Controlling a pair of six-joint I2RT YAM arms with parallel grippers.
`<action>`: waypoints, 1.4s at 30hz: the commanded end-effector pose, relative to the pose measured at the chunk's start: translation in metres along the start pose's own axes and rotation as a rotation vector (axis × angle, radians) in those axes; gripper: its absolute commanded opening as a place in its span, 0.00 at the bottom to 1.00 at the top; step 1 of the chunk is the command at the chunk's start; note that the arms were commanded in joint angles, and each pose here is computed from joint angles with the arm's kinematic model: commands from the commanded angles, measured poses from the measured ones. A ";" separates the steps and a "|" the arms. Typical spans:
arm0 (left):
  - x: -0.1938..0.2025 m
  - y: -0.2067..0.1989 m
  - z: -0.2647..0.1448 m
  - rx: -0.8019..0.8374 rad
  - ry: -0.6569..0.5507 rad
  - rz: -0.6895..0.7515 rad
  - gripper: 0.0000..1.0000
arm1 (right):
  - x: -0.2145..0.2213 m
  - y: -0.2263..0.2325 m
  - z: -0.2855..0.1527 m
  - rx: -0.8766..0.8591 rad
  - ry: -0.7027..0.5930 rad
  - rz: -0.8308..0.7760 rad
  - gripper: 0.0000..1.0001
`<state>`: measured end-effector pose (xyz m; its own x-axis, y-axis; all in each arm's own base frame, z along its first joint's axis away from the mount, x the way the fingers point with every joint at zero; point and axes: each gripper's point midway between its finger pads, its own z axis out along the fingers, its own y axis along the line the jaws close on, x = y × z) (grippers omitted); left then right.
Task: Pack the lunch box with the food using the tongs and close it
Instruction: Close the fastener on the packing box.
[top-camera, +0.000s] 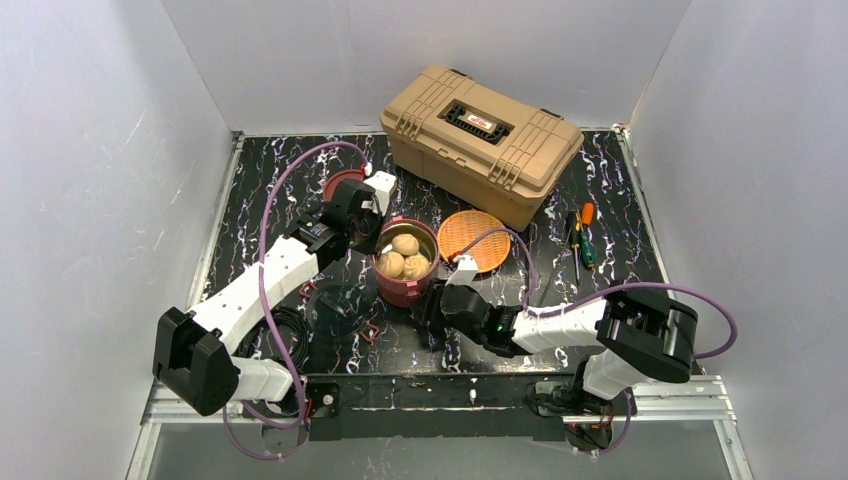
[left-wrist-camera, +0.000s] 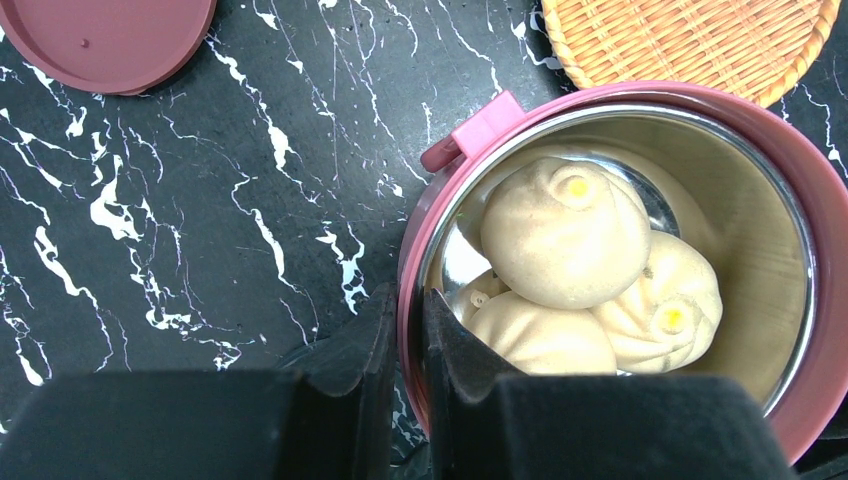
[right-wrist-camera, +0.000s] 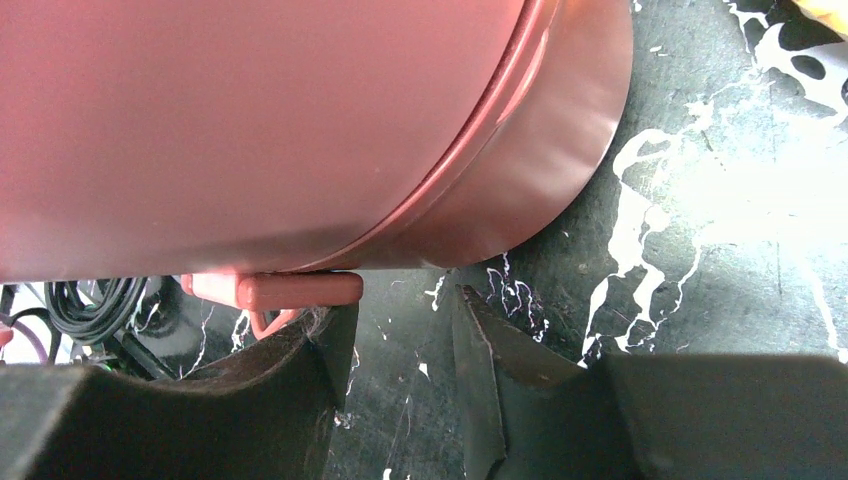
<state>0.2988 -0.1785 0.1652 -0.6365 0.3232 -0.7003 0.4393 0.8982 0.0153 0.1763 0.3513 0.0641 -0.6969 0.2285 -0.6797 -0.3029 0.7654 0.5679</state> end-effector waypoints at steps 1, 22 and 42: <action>-0.003 0.007 -0.005 -0.037 -0.011 0.020 0.00 | -0.027 0.023 0.007 -0.043 -0.098 0.038 0.48; 0.021 0.022 0.018 -0.131 0.184 0.012 0.18 | -0.042 0.015 -0.012 -0.033 -0.143 0.001 0.50; -0.002 -0.001 0.006 0.070 0.114 -0.155 0.46 | -0.144 -0.020 -0.075 0.261 -0.237 -0.157 0.80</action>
<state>0.3072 -0.1705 0.1380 -0.7752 0.2741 -0.5692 0.3565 0.9336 -0.0360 0.2075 0.2793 0.1624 -0.5049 0.2460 -0.8274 -0.2625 0.8693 0.4187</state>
